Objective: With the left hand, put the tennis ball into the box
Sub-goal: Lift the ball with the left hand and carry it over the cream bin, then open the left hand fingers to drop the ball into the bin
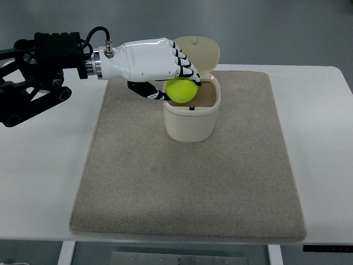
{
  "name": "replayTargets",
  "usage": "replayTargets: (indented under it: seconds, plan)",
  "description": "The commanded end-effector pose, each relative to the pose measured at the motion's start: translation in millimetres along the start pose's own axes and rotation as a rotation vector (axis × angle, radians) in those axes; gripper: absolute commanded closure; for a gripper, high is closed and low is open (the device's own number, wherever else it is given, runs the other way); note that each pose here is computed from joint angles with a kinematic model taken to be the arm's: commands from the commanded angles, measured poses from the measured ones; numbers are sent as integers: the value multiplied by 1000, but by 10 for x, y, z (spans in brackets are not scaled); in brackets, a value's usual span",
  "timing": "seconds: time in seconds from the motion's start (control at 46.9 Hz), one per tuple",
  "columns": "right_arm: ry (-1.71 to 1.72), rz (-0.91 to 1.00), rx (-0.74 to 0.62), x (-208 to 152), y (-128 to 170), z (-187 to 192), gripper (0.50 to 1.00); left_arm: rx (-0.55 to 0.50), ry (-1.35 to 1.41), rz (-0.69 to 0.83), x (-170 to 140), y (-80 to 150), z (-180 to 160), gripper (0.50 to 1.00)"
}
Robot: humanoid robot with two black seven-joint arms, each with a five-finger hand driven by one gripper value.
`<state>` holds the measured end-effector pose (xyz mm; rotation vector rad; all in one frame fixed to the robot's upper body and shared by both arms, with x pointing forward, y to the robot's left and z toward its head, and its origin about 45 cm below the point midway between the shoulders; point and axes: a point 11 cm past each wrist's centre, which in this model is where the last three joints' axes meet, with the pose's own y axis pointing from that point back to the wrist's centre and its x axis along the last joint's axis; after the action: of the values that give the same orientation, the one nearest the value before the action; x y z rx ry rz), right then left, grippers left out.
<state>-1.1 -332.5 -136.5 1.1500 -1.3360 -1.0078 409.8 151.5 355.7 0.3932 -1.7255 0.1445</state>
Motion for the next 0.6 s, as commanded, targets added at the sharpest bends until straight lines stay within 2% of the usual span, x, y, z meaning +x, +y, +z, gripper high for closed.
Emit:
replayTargets:
  seconds: [0.0, 0.149, 0.32, 0.405, 0.469, 0.512, 0.533, 0.576]
  plan:
    - [0, 0, 0, 0, 0, -1, 599, -12, 9, 6, -34, -123, 27, 1000]
    - [0, 0, 0, 0, 0, -1, 599, -18, 15, 7, -68, -241, 40, 1000]
    - [0, 0, 0, 0, 0, -1, 599, -10, 18, -1, -114, -229, 23, 988]
    - [0, 0, 0, 0, 0, -1, 599, -8, 20, -3, -128, -225, 22, 924]
    - [0, 0, 0, 0, 0, -1, 599, -3, 21, -4, -134, -213, 10, 898]
    - [0, 0, 0, 0, 0, -1, 599, 3, 21, 5, -127, -209, -8, 794]
    - [0, 0, 0, 0, 0, -1, 599, 7, 20, 9, -131, -203, -15, 765]
    - [0, 0, 0, 0, 0, -1, 599, 11, 20, 13, -134, -196, -23, 754]
